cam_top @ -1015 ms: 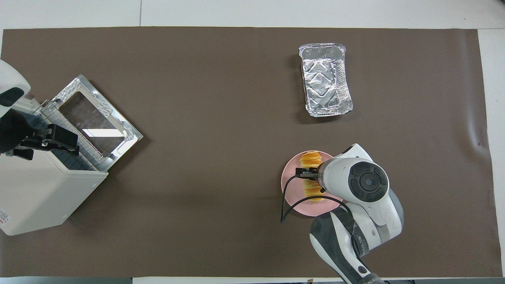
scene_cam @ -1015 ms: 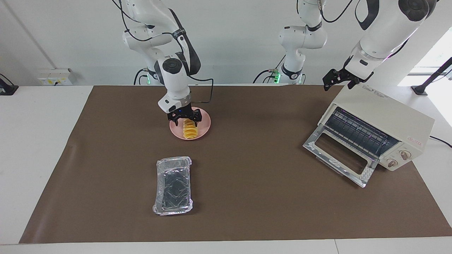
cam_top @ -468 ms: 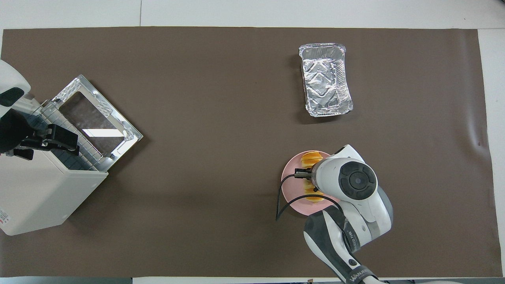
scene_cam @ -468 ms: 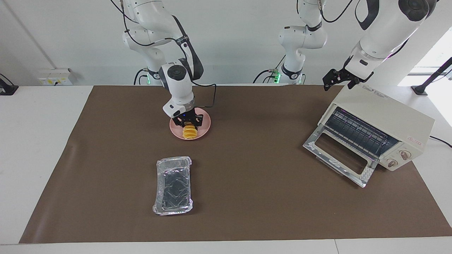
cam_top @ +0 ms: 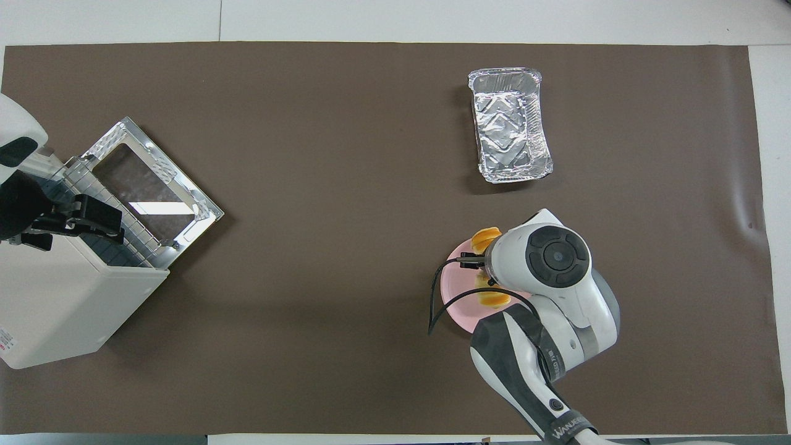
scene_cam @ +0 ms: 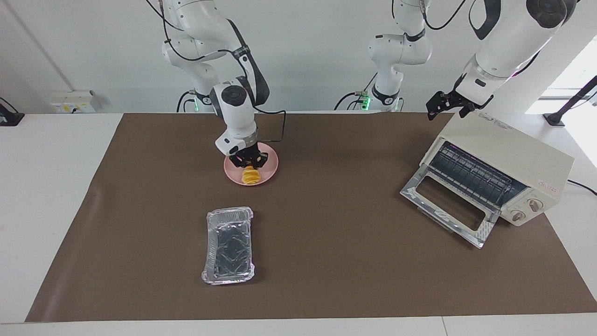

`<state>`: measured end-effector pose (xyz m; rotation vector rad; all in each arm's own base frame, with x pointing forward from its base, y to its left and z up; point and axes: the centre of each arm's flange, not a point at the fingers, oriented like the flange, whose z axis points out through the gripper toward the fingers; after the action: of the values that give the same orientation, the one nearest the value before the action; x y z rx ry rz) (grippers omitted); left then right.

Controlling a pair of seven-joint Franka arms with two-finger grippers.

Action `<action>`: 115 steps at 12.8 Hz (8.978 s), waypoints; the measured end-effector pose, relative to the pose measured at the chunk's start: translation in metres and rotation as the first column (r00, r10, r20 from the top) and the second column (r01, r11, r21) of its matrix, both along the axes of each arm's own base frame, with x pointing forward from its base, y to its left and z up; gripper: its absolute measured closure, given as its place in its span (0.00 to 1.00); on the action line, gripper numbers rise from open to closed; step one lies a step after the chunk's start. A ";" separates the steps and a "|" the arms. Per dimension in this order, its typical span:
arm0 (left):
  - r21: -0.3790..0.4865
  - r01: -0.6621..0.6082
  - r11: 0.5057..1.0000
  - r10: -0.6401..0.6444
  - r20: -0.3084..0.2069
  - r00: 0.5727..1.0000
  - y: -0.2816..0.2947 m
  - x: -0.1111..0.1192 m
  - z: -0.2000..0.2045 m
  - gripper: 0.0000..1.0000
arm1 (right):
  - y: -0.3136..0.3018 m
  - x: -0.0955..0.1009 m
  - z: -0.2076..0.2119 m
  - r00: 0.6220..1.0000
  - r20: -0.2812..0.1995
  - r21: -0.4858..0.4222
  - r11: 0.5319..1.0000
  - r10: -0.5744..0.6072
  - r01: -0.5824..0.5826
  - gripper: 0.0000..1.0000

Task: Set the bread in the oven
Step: 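Carry the bread roll with the right gripper over the foil tray, then lower the bread roll into the foil tray and open the right gripper, then grasp the foil tray rim with the right gripper, then slide the foil tray toward the oven with the right gripper and release, then grasp the foil tray with the left gripper while the right gripper retracts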

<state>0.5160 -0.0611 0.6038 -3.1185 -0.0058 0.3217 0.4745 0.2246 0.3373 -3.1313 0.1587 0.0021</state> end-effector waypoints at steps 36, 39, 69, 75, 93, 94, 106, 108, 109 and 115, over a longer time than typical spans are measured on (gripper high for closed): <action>0.000 0.000 1.000 0.000 0.000 1.000 0.000 0.000 0.000 0.00 | -0.049 0.269 -0.017 0.993 0.110 0.102 0.993 0.054 -0.066 0.85; 0.000 0.000 1.000 0.000 0.000 1.000 0.000 0.000 0.000 0.00 | -0.053 0.265 -0.023 0.991 0.121 0.099 0.992 0.065 -0.078 0.76; 0.000 0.000 1.000 0.000 0.000 1.000 0.000 0.000 0.000 0.00 | -0.118 0.245 -0.029 0.982 0.145 0.045 0.991 0.119 -0.127 0.98; 0.000 0.000 1.000 0.000 0.000 1.000 0.000 0.000 0.000 0.00 | -0.090 0.233 0.084 0.996 0.038 0.076 0.993 0.082 -0.085 0.98; 0.000 0.000 1.000 0.000 0.000 1.000 0.000 0.000 0.000 0.00 | 0.180 0.053 -0.004 0.987 0.136 0.200 0.978 -0.090 0.062 0.98; 0.000 0.000 1.000 0.000 0.000 1.000 0.000 0.000 0.000 0.00 | 0.178 0.051 -0.009 0.987 0.139 0.198 0.979 -0.081 0.053 0.98; 0.000 0.000 1.000 0.000 0.000 1.000 0.000 0.000 0.000 0.00 | 0.132 0.083 0.019 0.988 0.122 0.157 0.984 -0.099 0.080 0.00; 0.000 0.001 1.000 -0.001 0.000 1.000 0.000 0.000 0.000 0.00 | 0.070 0.118 0.069 0.983 0.145 0.142 0.986 -0.109 0.089 0.00; 0.000 0.004 1.000 -0.004 0.001 1.000 -0.002 0.000 0.000 0.00 | 0.031 0.133 0.089 0.984 0.168 0.125 0.991 -0.064 0.043 0.00; -0.056 0.079 0.995 -0.067 0.190 0.979 -0.142 0.007 -0.009 0.00 | -0.132 0.149 0.145 0.977 0.129 0.028 0.984 0.168 -0.173 0.00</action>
<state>0.5231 -0.2033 0.5946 -3.1887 0.1200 0.0251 0.6233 0.0925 0.4824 -3.0825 -0.1104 -0.1890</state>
